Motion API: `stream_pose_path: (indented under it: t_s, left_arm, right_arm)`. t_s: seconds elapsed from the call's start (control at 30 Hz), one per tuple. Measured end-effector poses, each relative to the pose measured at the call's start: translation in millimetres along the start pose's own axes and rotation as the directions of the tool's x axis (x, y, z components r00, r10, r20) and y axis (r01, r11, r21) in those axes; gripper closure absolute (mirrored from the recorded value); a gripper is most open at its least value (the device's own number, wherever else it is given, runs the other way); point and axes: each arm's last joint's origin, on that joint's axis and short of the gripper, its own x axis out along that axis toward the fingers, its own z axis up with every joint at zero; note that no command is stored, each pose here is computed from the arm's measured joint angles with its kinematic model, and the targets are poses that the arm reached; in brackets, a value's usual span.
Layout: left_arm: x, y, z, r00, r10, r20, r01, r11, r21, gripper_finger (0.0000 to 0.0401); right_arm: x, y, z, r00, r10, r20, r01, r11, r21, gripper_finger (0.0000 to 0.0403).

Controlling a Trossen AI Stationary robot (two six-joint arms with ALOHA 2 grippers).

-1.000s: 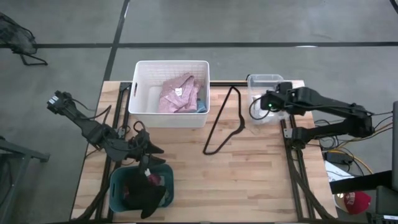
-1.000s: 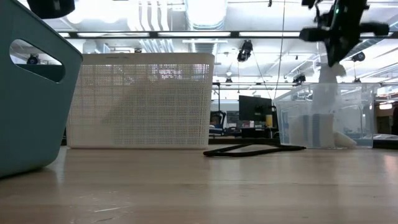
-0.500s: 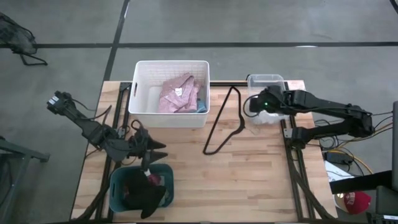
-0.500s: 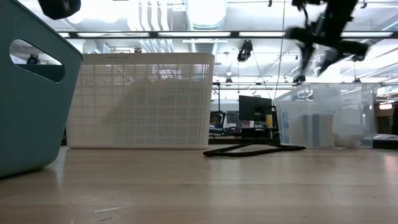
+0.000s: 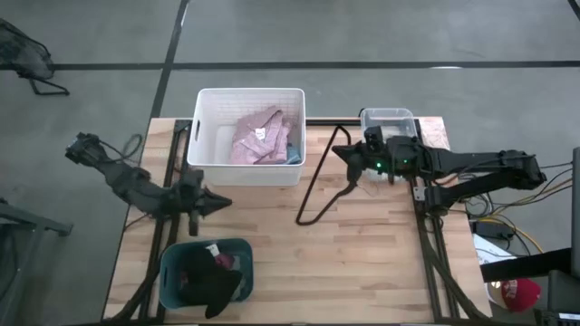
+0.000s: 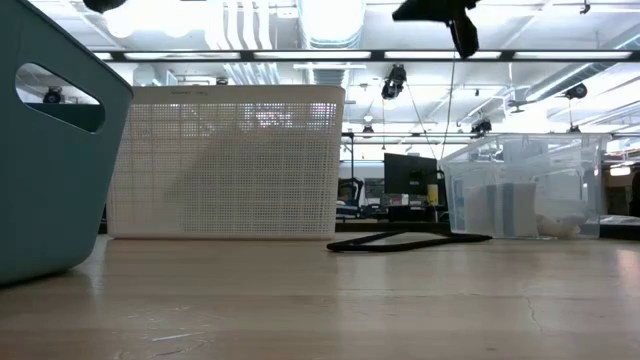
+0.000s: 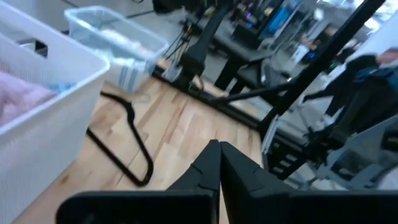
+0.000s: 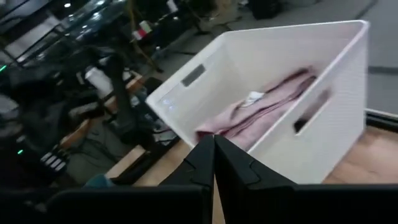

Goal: Pick & Place Cloths
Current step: Return to Home Position

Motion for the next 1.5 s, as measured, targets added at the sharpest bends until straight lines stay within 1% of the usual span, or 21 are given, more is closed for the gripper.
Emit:
stream_pose_path:
  t_s: [0.1,0.17,0.23,0.3,0.33,0.37,0.43,0.53,0.6,0.67,0.73,0.83,0.87,0.97,1.03,1.13,1.2,1.33,1.4,1.43,1.5]
  left_arm:
    - [-16.1,7.6,8.3,0.999,-0.035,0.023,0.035,0.999,0.000,0.0391]
    - [-25.6,14.7,10.5,0.999,-0.033,0.021,0.033,0.999,0.006,0.0384]
    - [-35.7,24.1,10.4,1.000,-0.018,-0.001,0.018,0.999,0.049,0.0378]
    - [-44.3,34.6,7.0,0.999,0.014,-0.045,-0.008,0.991,0.131,0.0375]
    - [-47.8,39.1,4.9,0.997,0.022,-0.074,-0.011,0.989,0.147,0.0375]
    - [-50.4,42.3,3.2,0.995,0.026,-0.096,-0.013,0.991,0.133,0.0374]
    - [-53.2,46.3,2.0,0.994,0.041,-0.097,-0.028,0.991,0.131,0.0375]
    - [-54.0,46.5,4.2,0.998,0.040,-0.056,-0.027,0.977,0.212,0.0377]
    - [-53.5,46.1,2.1,0.997,0.012,-0.078,0.008,0.968,0.250,0.0378]
    - [-54.7,42.2,5.5,0.995,-0.078,-0.059,0.091,0.957,0.275,0.0378]
    - [-54.8,43.0,2.2,0.988,-0.144,-0.050,0.152,0.940,0.304,0.0376]
    - [-54.3,45.7,-3.8,0.968,-0.249,0.032,0.229,0.926,0.300,0.0374]
    - [-54.7,49.1,-8.0,0.961,-0.271,0.051,0.244,0.923,0.297,0.0374]
    - [-52.7,62.2,-28.8,0.946,-0.320,0.059,0.293,0.915,0.277,0.0374]
    - [-52.3,68.9,-39.2,0.923,-0.373,0.089,0.341,0.905,0.255,0.0373]
    - [-51.9,77.5,-53.1,0.889,-0.443,0.117,0.406,0.879,0.250,0.0373]
    - [-48.4,83.0,-66.1,0.880,-0.467,0.089,0.428,0.859,0.280,0.0373]
    - [-44.9,88.0,-77.9,0.857,-0.504,0.105,0.453,0.835,0.312,0.0373]
    - [-39.5,91.7,-88.7,0.869,-0.489,0.073,0.443,0.836,0.325,0.0373]
    - [-37.9,92.5,-91.7,0.870,-0.489,0.065,0.444,0.834,0.327,0.0373]
    - [-34.1,94.3,-98.5,0.872,-0.486,0.054,0.444,0.833,0.331,0.0373]
  right_arm:
    - [-4.5,9.1,-6.0,0.999,0.046,-0.021,-0.046,0.999,-0.016,0.0394]
    - [-9.1,16.6,-10.8,0.995,0.087,-0.041,-0.088,0.996,-0.028,0.0394]
    - [-13.7,23.4,-13.0,0.992,0.118,-0.046,-0.121,0.991,-0.058,0.0394]
    - [-16.0,24.3,-14.6,0.992,0.113,-0.052,-0.120,0.981,-0.155,0.0394]
    - [-16.0,23.4,-15.2,0.994,0.099,-0.054,-0.108,0.970,-0.217,0.0394]
    - [-15.7,23.0,-15.6,0.994,0.095,-0.057,-0.107,0.959,-0.263,0.0394]
    - [-15.4,23.5,-15.5,0.994,0.099,-0.053,-0.110,0.957,-0.270,0.0394]
    - [-16.2,24.3,-14.8,0.993,0.106,-0.048,-0.115,0.966,-0.233,0.0394]
    - [-16.5,24.6,-15.7,0.993,0.107,-0.054,-0.117,0.962,-0.249,0.0394]
    - [-17.5,26.1,-17.8,0.992,0.114,-0.063,-0.126,0.959,-0.255,0.0394]
    - [-19.7,29.1,-21.2,0.988,0.130,-0.077,-0.146,0.954,-0.262,0.0394]
    - [-23.4,33.6,-29.8,0.980,0.164,-0.108,-0.189,0.940,-0.284,0.0394]
    - [-24.2,35.1,-32.3,0.978,0.179,-0.110,-0.205,0.931,-0.303,0.0394]
    - [-27.4,37.9,-42.8,0.969,0.224,-0.108,-0.248,0.897,-0.366,0.0394]
    - [-28.0,33.9,-51.2,0.965,0.240,-0.109,-0.264,0.894,-0.363,0.0394]
    - [-26.6,25.9,-66.6,0.944,0.311,-0.115,-0.331,0.881,-0.337,0.0394]
    - [-24.5,18.3,-79.8,0.926,0.362,-0.104,-0.376,0.870,-0.318,0.0394]
    - [-25.9,1.4,-101.2,0.877,0.480,-0.015,-0.464,0.838,-0.286,0.0394]
    - [-28.1,-8.3,-112.0,0.855,0.517,-0.027,-0.498,0.806,-0.320,0.0394]
    - [-29.0,-12.9,-117.6,0.850,0.525,-0.042,-0.509,0.798,-0.324,0.0394]
    - [-30.4,-22.4,-127.4,0.849,0.524,-0.066,-0.517,0.798,-0.311,0.0394]
